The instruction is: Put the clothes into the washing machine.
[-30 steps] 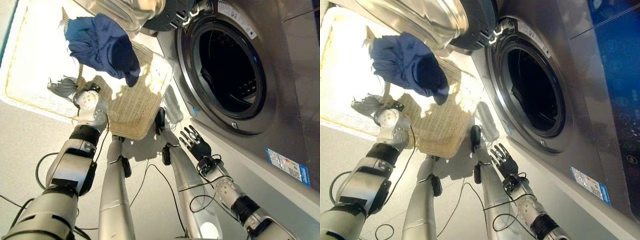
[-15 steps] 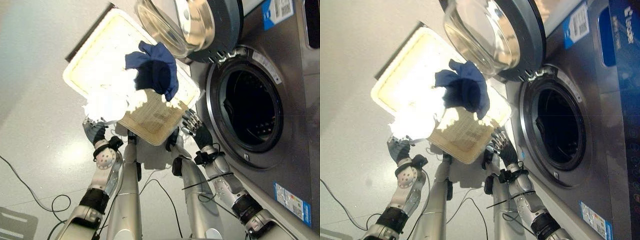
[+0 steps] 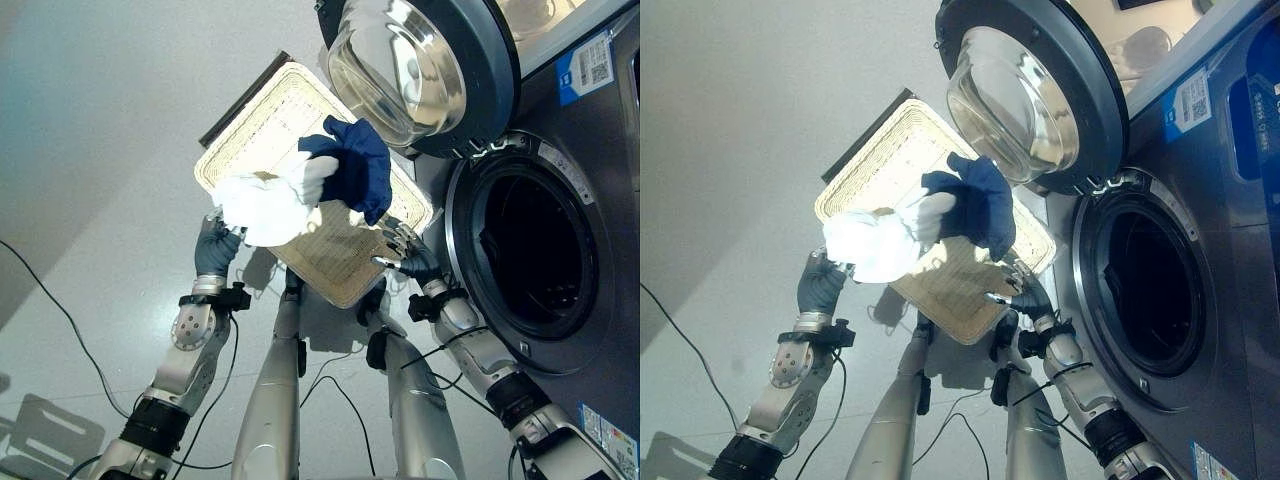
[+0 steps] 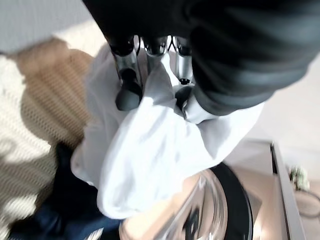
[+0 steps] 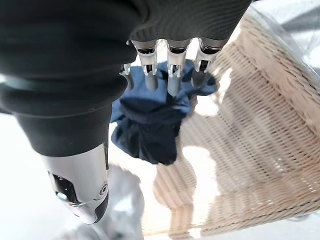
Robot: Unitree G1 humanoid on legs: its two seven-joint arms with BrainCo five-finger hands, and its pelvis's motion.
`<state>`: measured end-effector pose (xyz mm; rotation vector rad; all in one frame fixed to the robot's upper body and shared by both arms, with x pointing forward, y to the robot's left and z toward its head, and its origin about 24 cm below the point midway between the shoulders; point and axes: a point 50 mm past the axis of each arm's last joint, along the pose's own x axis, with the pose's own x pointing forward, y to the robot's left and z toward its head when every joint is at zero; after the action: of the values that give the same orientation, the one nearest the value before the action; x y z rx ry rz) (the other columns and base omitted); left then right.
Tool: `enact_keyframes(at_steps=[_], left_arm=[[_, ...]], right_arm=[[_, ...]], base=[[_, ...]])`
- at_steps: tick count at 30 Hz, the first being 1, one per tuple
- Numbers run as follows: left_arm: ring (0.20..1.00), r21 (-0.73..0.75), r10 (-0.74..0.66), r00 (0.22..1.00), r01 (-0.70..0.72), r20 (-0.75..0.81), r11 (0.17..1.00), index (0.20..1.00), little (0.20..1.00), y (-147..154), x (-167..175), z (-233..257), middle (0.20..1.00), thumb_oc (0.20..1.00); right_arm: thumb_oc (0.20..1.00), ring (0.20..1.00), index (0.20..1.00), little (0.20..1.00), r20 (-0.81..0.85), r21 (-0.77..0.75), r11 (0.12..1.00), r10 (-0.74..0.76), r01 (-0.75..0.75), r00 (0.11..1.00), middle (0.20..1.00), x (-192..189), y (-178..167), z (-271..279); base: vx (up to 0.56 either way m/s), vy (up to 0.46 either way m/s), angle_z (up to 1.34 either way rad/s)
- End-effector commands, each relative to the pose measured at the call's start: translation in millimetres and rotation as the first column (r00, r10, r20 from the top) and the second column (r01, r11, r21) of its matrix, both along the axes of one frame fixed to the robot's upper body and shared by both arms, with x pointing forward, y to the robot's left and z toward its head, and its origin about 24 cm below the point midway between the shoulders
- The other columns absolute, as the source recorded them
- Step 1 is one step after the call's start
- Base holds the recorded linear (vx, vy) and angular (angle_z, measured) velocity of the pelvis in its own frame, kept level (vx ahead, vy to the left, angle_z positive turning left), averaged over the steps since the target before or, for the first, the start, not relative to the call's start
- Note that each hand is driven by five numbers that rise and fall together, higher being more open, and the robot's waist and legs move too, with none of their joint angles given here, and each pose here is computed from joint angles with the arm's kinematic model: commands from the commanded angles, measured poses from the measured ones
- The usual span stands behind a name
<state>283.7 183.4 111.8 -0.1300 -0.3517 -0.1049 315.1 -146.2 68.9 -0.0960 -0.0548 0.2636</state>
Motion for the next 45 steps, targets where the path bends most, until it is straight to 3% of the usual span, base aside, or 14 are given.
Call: enact_keyframes(at_steps=[1,6,12,18,23,27,33,37,45], left_arm=[[0.200,-0.002,-0.172,0.976,0.174,0.131,0.985,0.200,0.200,-22,-4,29,0.200,0.200],[0.200,0.042,-0.320,0.945,0.317,0.064,0.947,0.200,0.200,-37,-2,26,0.200,0.200],[0.200,0.096,-0.401,0.916,0.397,0.021,0.913,0.200,0.200,-47,1,26,0.200,0.200],[0.200,0.139,-0.401,0.916,0.398,-0.009,0.907,0.200,0.200,-55,4,25,0.200,0.200],[0.200,0.172,-0.379,0.924,0.383,-0.054,0.908,0.200,0.200,-58,9,19,0.200,0.200],[0.200,0.192,-0.381,0.920,0.391,-0.088,0.900,0.200,0.200,-61,10,14,0.200,0.200],[0.200,0.179,-0.512,0.845,0.533,-0.154,0.827,0.200,0.200,-73,6,7,0.200,0.200],[0.200,0.116,-0.652,0.738,0.673,-0.177,0.730,0.200,0.200,-90,-1,6,0.200,0.200],[0.200,-0.038,-0.786,0.583,0.798,-0.207,0.601,0.200,0.200,-117,-10,-1,0.200,0.200]], right_arm=[[1.000,1.000,1.000,1.000,0.018,-0.041,0.997,0.066,-0.065,0.998,1.000,1,0,11],[1.000,1.000,1.000,1.000,0.076,-0.237,0.949,0.233,-0.209,0.970,1.000,-1,11,27],[1.000,1.000,1.000,1.000,0.089,-0.342,0.889,0.352,-0.303,0.932,1.000,-1,19,40],[1.000,1.000,1.000,1.000,0.007,-0.126,0.825,0.556,-0.551,0.831,1.000,-10,40,44],[1.000,1.000,1.000,1.000,0.017,0.015,0.746,0.666,-0.666,0.746,1.000,-18,57,49],[1.000,1.000,1.000,1.000,0.039,0.046,0.720,0.691,-0.692,0.721,1.000,-23,63,51],[1.000,1.000,1.000,1.000,0.042,-0.031,0.733,0.680,-0.680,0.732,1.000,-24,63,53],[1.000,1.000,1.000,1.000,0.010,-0.144,0.763,0.637,-0.630,0.770,1.000,-19,57,49],[1.000,1.000,1.000,1.000,0.065,-0.068,0.862,0.507,-0.503,0.859,1.000,-11,60,46]], base=[[0.00,0.031,0.02],[0.00,0.006,0.00],[0.00,0.000,0.00],[0.00,0.000,0.00],[0.00,0.000,0.00],[0.00,-0.005,-0.01],[0.01,-0.003,-0.07],[0.00,0.002,-0.01],[0.00,-0.001,-0.01]])
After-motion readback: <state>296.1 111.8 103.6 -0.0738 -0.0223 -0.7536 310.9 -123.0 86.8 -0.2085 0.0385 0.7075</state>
